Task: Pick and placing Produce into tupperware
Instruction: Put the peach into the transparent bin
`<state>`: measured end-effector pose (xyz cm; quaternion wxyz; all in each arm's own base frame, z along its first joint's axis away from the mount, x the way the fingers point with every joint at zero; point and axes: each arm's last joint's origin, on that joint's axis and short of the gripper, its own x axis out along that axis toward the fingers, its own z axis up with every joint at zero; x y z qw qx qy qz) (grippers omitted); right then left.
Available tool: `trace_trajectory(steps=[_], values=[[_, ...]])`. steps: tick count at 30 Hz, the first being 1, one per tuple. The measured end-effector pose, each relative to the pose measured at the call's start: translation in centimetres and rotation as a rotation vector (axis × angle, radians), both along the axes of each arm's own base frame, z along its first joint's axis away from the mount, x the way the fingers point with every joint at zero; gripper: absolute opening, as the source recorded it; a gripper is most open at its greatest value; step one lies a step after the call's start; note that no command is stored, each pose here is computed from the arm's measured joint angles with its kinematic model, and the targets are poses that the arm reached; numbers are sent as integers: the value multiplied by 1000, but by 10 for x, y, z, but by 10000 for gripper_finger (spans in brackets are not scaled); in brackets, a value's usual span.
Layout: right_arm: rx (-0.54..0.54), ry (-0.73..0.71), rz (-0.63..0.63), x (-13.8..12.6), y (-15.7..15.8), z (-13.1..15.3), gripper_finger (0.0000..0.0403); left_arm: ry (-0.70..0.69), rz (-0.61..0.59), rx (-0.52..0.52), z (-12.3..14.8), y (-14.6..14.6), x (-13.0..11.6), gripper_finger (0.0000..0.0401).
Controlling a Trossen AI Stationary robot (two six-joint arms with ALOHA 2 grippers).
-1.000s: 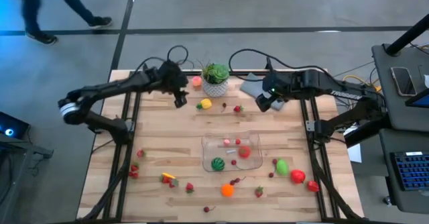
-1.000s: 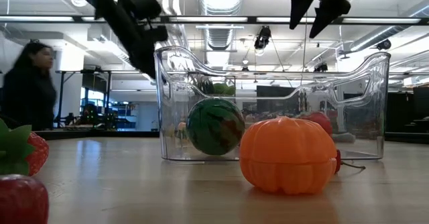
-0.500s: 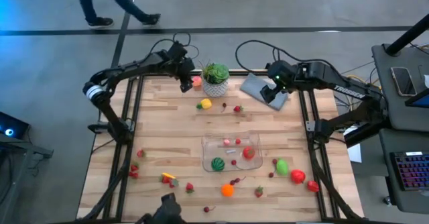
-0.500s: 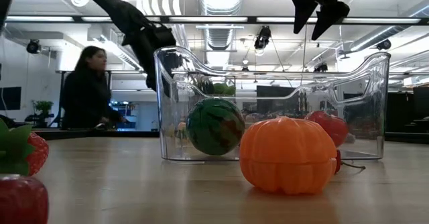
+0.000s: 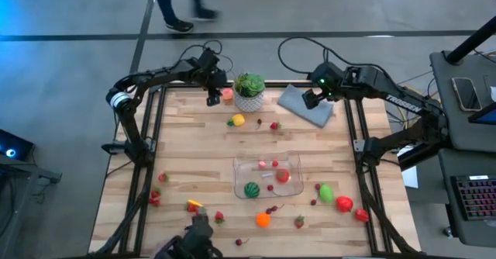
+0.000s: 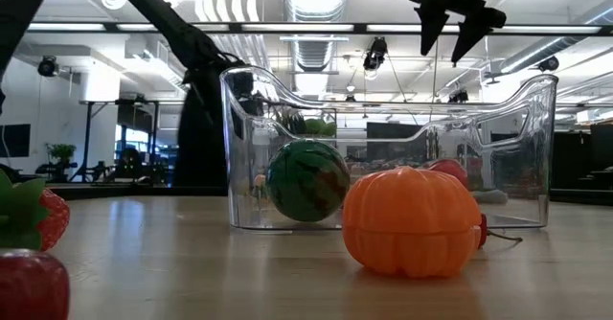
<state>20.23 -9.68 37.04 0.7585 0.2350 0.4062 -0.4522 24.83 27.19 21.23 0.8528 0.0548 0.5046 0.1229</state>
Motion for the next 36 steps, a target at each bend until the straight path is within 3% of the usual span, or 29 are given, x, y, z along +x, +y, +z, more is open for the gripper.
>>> trace_trajectory(steps=[4, 8, 16, 23, 29, 36], values=[[-6, 2, -16, -1, -3, 0, 370, 37, 80, 126, 8, 4, -1, 157], [-16, 6, -22, -2, -3, 0, 370, 62, 118, 178, 15, 3, -4, 157], [-23, 11, -26, -2, -3, 0, 370, -59, 268, 161, 29, 3, -5, 161], [-22, 12, -26, -2, -3, 0, 370, -102, 274, 179, 31, 5, -2, 220], [-19, 19, -26, -2, -3, 0, 370, -127, 73, 72, 26, -2, -1, 241], [-18, 21, -26, -2, -3, 0, 370, -123, -84, 62, 14, -2, 1, 242]])
